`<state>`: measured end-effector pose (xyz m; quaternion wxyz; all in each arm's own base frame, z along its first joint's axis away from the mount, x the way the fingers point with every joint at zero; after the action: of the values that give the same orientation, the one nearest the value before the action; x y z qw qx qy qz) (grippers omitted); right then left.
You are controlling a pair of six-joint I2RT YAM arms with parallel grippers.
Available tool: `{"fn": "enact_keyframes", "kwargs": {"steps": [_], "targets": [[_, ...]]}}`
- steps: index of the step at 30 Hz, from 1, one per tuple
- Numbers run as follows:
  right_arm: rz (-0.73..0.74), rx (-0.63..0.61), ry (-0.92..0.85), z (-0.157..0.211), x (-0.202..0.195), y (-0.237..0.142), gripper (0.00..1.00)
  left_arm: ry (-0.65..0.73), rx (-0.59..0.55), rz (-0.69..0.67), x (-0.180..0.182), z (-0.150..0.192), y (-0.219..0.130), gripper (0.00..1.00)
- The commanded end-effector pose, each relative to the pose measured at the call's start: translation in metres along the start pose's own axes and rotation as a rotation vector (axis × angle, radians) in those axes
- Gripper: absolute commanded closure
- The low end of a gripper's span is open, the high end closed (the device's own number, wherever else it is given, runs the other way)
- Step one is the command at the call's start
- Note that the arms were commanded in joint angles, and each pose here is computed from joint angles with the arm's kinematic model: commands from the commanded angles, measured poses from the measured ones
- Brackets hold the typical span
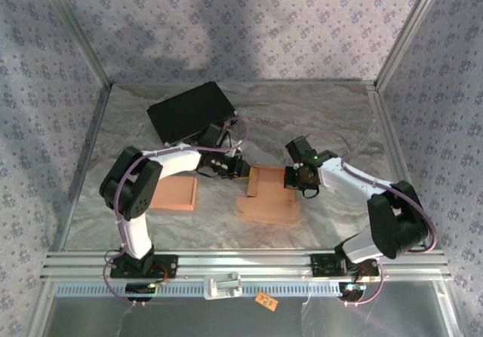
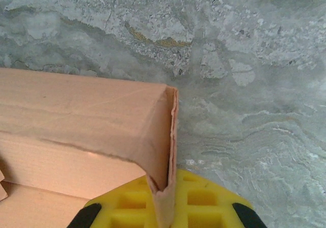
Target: Fold the paper box
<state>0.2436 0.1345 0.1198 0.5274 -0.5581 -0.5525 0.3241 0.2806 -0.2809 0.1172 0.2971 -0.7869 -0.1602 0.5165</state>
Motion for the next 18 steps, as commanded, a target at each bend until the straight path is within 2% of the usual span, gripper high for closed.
{"fn": "enact_keyframes", "kwargs": {"steps": [1,7,18], "targets": [[-0.048,0.006,-0.014,-0.002,0.009,-0.001,1.0,0.035,0.035,-0.049,-0.001,-0.001,0.006,0.85],[-0.036,0.003,-0.018,-0.002,0.01,0.0,1.0,0.048,0.072,-0.235,-0.005,0.003,0.009,1.0],[-0.015,-0.011,-0.032,0.001,0.016,-0.001,1.0,0.036,0.105,-0.722,-0.016,0.018,-0.001,1.0]]}}
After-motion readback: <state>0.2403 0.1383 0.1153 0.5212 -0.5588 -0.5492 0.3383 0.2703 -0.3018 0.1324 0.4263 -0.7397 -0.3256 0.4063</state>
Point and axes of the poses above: each hand's point on the last joint's axis, 136 mm out from that joint toward the fingers, its own y axis out along the fingers, its own x axis along the line the jaws close on, z = x × y, the point moved 7 cm from there along -y, back along the fingers, and after that the axes turned 9 degrees about y, right-handed, at the moved point
